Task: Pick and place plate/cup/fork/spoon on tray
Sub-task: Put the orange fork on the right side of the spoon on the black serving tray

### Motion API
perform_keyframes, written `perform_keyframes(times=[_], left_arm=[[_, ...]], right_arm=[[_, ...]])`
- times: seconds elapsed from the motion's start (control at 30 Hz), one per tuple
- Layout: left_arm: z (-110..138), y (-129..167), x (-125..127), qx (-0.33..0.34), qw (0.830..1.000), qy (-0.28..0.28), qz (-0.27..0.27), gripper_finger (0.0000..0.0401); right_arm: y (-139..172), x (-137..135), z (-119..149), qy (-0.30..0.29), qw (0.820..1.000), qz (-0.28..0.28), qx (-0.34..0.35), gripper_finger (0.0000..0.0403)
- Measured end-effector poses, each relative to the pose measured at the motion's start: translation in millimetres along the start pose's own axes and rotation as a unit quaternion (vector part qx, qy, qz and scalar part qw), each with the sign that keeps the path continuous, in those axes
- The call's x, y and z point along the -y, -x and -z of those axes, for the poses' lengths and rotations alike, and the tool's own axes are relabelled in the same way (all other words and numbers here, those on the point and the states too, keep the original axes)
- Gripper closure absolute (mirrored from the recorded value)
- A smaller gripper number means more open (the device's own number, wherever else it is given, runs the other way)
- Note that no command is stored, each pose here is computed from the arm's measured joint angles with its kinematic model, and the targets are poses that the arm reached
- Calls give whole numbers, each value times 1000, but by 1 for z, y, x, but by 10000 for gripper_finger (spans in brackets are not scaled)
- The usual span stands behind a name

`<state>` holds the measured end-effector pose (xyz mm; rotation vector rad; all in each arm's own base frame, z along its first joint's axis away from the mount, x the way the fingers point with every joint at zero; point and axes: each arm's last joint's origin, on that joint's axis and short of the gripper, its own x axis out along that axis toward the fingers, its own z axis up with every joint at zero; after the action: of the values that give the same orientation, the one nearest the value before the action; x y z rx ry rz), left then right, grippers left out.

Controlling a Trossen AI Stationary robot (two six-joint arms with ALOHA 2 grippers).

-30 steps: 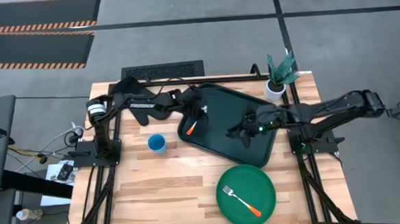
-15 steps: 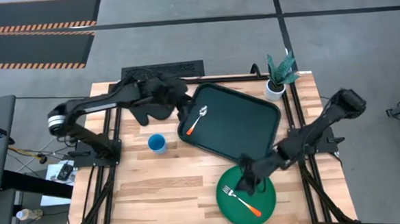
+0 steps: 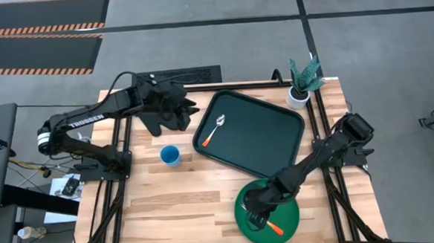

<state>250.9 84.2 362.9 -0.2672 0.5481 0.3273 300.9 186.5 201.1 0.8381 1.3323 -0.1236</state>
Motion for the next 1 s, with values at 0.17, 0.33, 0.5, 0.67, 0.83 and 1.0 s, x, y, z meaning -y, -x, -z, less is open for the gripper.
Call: perform_keyframes(times=[0.17,0.33,0.5,0.67,0.83,1.0], left_arm=[[7,1,1,-32,998,58,-5,282],[9,1,4,-42,997,65,-1,282],[12,1,8,-52,997,62,4,282],[14,2,12,-61,996,58,9,282],[15,2,15,-63,996,58,10,282],[15,2,14,-65,996,62,3,282]], right_arm=[[-12,-2,-3,4,1000,20,-6,281],[-32,1,-5,32,999,32,-13,280],[-37,0,-1,35,997,57,40,263],[-37,4,-1,26,995,81,49,207],[-37,7,2,17,993,100,52,168],[-38,5,9,26,993,105,53,174]])
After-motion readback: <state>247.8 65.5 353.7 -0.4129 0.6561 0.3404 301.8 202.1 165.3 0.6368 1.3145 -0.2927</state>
